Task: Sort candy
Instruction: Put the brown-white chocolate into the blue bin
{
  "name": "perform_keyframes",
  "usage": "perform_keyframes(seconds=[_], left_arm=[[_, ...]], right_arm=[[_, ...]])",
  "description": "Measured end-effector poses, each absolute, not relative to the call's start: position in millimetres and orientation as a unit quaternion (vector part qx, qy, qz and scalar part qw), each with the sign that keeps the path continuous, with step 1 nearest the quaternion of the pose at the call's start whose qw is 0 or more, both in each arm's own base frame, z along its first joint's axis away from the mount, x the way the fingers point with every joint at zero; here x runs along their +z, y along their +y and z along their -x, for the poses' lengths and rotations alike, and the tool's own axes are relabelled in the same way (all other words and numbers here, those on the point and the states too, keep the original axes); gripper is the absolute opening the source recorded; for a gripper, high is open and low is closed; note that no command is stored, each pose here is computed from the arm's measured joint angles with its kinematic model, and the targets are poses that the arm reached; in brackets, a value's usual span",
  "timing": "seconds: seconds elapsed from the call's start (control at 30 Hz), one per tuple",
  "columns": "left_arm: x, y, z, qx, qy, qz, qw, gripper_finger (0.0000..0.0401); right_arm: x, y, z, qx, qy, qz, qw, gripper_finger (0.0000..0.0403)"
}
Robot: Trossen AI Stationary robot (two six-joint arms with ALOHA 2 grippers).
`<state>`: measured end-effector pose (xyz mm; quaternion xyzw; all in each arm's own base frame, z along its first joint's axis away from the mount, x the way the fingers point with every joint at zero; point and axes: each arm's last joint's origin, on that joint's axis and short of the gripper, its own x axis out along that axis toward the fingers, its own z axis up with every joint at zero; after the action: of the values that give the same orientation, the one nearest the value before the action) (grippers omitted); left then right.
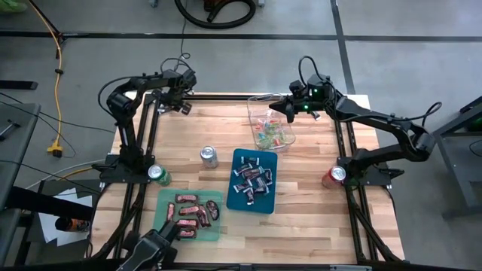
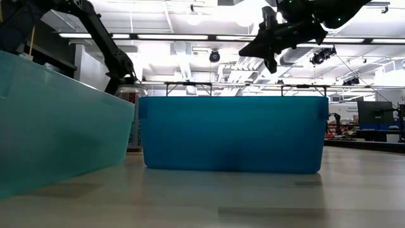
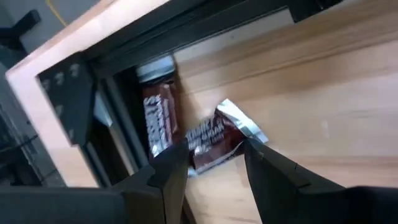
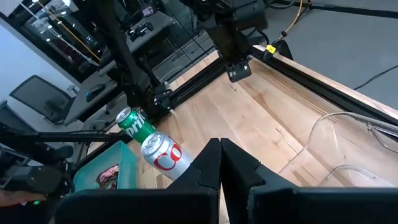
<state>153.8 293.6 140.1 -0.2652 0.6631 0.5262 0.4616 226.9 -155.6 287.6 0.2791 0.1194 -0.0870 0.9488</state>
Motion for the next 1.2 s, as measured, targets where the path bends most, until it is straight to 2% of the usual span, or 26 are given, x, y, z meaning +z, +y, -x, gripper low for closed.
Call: perform_keyframes(seconds=[0.27, 0.5, 0.57, 0.67, 0.73, 1.07, 1.2], left_arm=[[127, 294, -154, 0.471, 0.706, 0.252, 0.465, 0.0136], [120, 294, -155, 0.396, 0.74, 0.242, 0.487, 0.0129], [122, 293, -156, 0.378, 0.75, 0.245, 0.485, 0.0107], [129, 294, -156, 0.36, 0.764, 0.249, 0.475, 0.0041], [138, 299, -159, 0.369, 0.752, 0.259, 0.481, 0.0013], [224, 314, -168, 0.436, 0.678, 0.262, 0.531, 0.0001], [253, 307, -170, 0.447, 0.604, 0.312, 0.581, 0.0001]], right_arm=[[288, -156, -227, -0.087, 0.119, -0.276, 0.95, 0.0], [288, -156, -227, -0.087, 0.117, -0.275, 0.95, 0.0], [288, -156, -227, -0.086, 0.117, -0.272, 0.951, 0.0], [289, -156, -227, -0.085, 0.116, -0.261, 0.955, 0.0], [289, -156, -227, -0.085, 0.113, -0.259, 0.956, 0.0], [290, -156, -227, -0.084, 0.111, -0.258, 0.956, 0.0], [290, -156, -227, -0.083, 0.111, -0.259, 0.956, 0.0]])
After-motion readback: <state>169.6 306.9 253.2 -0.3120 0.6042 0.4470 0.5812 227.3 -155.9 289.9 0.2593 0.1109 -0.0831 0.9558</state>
